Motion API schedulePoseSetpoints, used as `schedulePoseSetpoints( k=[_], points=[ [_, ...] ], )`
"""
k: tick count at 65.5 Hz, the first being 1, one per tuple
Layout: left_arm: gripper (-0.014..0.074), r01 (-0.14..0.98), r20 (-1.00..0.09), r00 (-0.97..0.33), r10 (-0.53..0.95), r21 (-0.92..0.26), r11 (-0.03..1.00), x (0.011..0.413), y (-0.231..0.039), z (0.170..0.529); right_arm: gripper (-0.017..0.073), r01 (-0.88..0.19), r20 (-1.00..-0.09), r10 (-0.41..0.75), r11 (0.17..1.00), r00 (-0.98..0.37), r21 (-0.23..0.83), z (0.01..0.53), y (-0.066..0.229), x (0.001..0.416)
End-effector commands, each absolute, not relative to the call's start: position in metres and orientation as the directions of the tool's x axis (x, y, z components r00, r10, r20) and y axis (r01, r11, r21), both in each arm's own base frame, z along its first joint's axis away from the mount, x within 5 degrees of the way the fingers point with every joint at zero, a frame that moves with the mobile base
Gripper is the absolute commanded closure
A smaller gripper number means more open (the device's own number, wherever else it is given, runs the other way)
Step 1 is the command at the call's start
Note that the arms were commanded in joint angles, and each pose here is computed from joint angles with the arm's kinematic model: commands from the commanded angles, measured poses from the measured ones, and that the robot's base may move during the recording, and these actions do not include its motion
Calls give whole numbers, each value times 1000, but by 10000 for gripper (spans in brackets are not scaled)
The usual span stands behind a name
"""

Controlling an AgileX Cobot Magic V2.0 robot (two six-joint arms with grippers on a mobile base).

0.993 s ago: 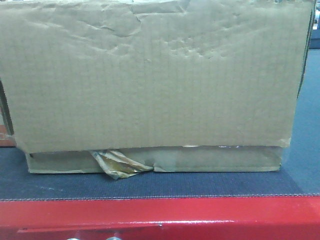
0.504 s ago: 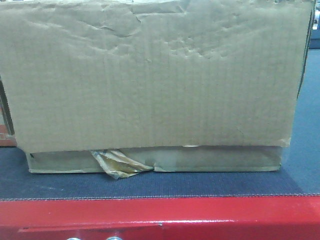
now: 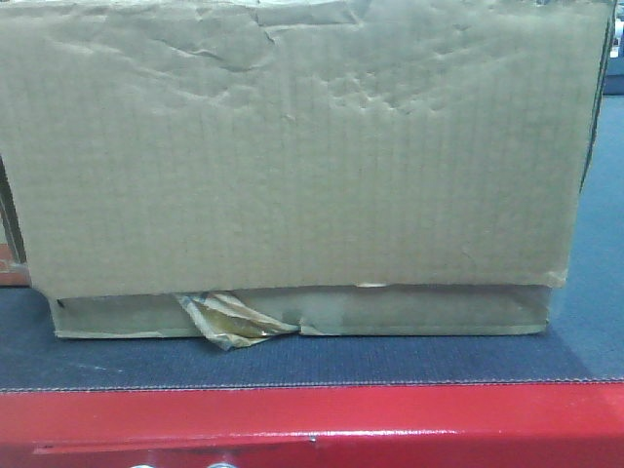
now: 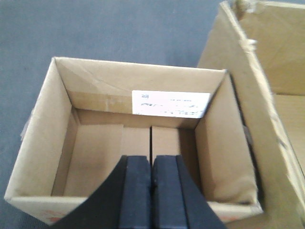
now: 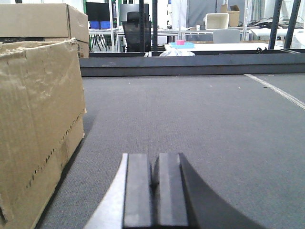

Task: Stack two boxes on right shelf middle

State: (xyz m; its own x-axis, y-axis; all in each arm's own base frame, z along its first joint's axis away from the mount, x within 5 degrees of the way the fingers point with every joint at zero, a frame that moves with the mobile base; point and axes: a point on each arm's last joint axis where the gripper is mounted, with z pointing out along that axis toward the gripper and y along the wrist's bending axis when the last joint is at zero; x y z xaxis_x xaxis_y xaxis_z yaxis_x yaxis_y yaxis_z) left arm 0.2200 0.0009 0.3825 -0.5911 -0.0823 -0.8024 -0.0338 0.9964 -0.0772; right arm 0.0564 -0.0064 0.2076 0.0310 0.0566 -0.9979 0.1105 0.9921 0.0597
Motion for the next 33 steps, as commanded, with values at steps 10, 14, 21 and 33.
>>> schedulePoseSetpoints(
  k=[10, 14, 21, 33],
  points=[
    [686, -47, -693, -717, -75, -60, 997, 267, 36, 402, 722, 112, -997, 52, 992, 57, 58, 210, -6, 56],
    [686, 14, -680, -732, -37, -70, 997, 277, 46, 405, 722, 112, -997, 52, 992, 57, 58, 210, -6, 56],
    [686, 33, -673, -739, -16, -60, 998, 294, 65, 404, 722, 112, -997, 52, 992, 57, 58, 210, -6, 56],
    [610, 1, -628, -778, 8, 11, 1000, 317, 83, 380, 722, 112, -997, 52, 992, 57, 58, 210, -6, 56]
  ],
)
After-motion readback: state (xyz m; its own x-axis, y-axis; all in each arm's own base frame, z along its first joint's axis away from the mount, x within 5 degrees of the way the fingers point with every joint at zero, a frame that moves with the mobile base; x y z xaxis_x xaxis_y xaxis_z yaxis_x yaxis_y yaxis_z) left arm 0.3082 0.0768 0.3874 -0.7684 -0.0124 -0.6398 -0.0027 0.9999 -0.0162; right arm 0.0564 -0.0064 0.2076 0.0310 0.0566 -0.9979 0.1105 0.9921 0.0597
